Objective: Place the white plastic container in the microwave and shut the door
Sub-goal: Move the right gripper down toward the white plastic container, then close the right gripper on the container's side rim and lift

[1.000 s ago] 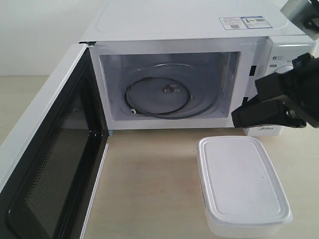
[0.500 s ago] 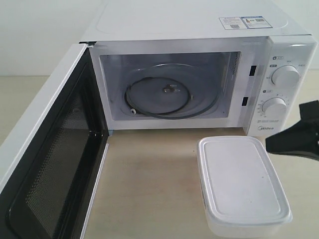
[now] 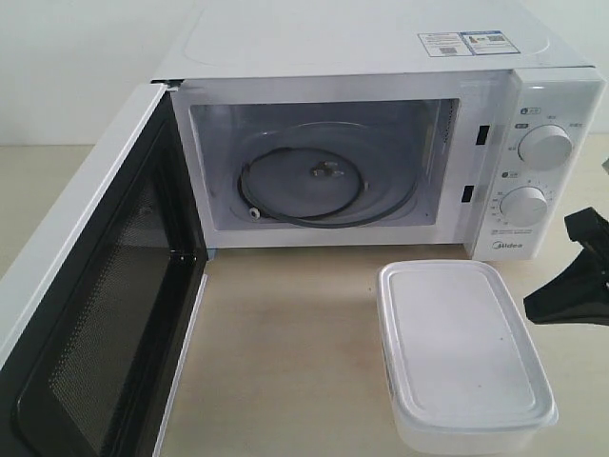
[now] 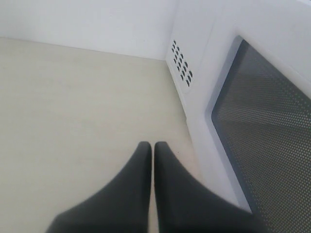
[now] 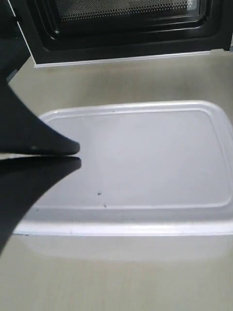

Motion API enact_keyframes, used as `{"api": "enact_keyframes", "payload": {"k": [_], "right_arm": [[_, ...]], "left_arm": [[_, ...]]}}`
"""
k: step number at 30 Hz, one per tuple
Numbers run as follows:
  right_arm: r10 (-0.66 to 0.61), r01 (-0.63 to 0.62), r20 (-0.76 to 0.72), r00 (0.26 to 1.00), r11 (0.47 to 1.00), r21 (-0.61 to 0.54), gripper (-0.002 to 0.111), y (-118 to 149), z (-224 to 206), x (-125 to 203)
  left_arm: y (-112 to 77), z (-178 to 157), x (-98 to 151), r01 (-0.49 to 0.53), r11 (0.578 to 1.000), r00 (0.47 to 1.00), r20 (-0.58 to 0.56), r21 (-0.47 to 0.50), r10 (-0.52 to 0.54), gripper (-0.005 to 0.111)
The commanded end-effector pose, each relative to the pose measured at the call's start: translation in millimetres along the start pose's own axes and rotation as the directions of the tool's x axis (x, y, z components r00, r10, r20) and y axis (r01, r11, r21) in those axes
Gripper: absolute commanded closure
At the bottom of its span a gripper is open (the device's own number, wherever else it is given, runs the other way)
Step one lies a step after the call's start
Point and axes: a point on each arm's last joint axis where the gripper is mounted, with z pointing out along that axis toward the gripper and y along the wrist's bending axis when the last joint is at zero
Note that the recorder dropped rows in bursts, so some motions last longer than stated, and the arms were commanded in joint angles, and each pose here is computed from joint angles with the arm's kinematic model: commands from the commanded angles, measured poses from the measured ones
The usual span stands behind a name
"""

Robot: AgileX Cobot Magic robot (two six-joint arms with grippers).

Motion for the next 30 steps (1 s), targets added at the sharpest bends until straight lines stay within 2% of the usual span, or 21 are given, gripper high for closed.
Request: {"api": "enact_keyframes", "payload": {"k": [1,2,5,7,12,16,24,30], "right_arm": [[0.018,-0.018,-0.005,1.0,0.996,0.085,0.096,-8.3,-2.3,-0.5],[0.021,-0.021,-0.004,1.0,0.996,0.088,0.09,-8.6,-2.3,-0.5],[0.021,-0.021,0.003,1.0,0.996,0.092,0.063,-8.9,-2.3,-1.1],[0.018,-0.02,0.02,1.0,0.994,0.109,0.053,-10.3,-2.2,-2.7],[0.035,-0.041,0.072,0.997,0.995,0.096,0.055,-13.2,0.9,-9.1],[0.082,-0.082,0.01,0.997,0.997,-0.012,0.055,-19.7,15.3,-18.0],[0.01,-0.011,0.005,1.0,0.994,0.106,0.055,-18.5,33.9,-21.2],[0.043,-0.041,-0.02,0.999,0.993,0.109,0.055,-26.1,46.4,-21.4]], "left_arm": [[0.1,0.1,0.3,0.006,1.0,1.0,0.005,0.001,-0.006,0.103],[0.1,0.1,0.3,0.006,1.0,1.0,0.005,0.001,-0.006,0.103],[0.1,0.1,0.3,0.006,1.0,1.0,0.005,0.001,-0.006,0.103],[0.1,0.1,0.3,0.006,1.0,1.0,0.005,0.001,-0.006,0.103],[0.1,0.1,0.3,0.006,1.0,1.0,0.005,0.001,-0.006,0.103],[0.1,0.1,0.3,0.006,1.0,1.0,0.005,0.001,-0.006,0.103],[0.1,0.1,0.3,0.006,1.0,1.0,0.005,0.001,-0.006,0.103],[0.1,0.1,0.3,0.006,1.0,1.0,0.005,0.001,-0.006,0.103]]}}
